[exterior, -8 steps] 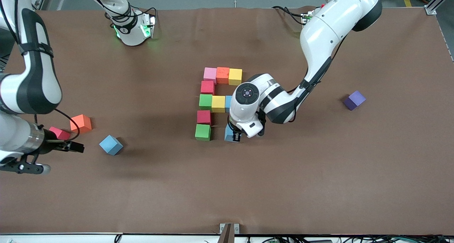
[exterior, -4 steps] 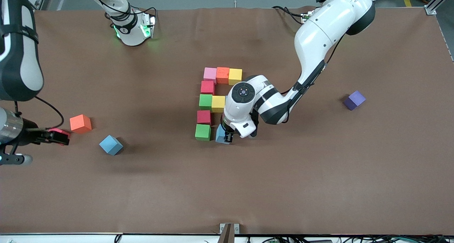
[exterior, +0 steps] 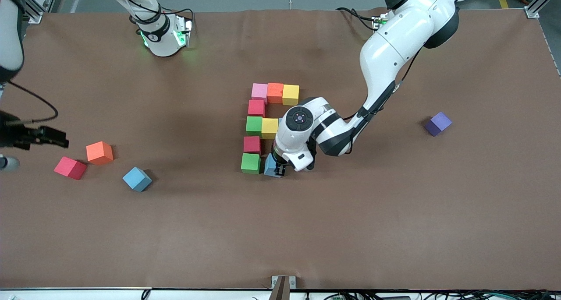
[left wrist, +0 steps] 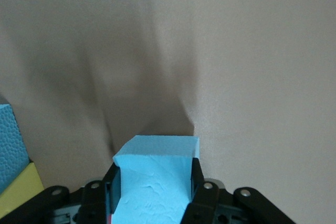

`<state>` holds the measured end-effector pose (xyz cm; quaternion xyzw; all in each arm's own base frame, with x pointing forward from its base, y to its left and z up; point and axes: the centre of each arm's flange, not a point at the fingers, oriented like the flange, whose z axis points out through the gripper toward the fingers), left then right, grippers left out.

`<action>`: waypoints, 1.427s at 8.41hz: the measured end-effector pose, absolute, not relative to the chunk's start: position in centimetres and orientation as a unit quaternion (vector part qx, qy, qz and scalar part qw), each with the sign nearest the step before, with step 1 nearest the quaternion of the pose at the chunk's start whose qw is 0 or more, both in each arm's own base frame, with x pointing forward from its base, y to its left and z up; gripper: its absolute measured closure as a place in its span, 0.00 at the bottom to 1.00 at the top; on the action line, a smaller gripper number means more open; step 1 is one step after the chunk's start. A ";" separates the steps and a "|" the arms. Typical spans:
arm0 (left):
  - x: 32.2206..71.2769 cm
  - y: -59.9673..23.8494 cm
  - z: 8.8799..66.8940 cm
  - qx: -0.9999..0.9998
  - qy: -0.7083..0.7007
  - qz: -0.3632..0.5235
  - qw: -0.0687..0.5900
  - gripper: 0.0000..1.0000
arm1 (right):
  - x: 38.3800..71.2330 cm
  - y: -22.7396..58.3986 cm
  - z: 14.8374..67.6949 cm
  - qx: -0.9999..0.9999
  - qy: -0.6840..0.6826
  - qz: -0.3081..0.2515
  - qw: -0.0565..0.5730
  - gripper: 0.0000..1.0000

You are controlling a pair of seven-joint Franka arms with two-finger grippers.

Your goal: Arrange 11 blocks into digit 3

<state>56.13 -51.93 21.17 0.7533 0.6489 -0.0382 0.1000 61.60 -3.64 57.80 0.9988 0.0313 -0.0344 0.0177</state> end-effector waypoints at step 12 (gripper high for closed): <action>56.4 -51.7 20.8 0.725 0.677 -0.079 0.094 0.47 | 52.5 -3.9 62.2 0.998 0.057 -0.022 0.004 0.00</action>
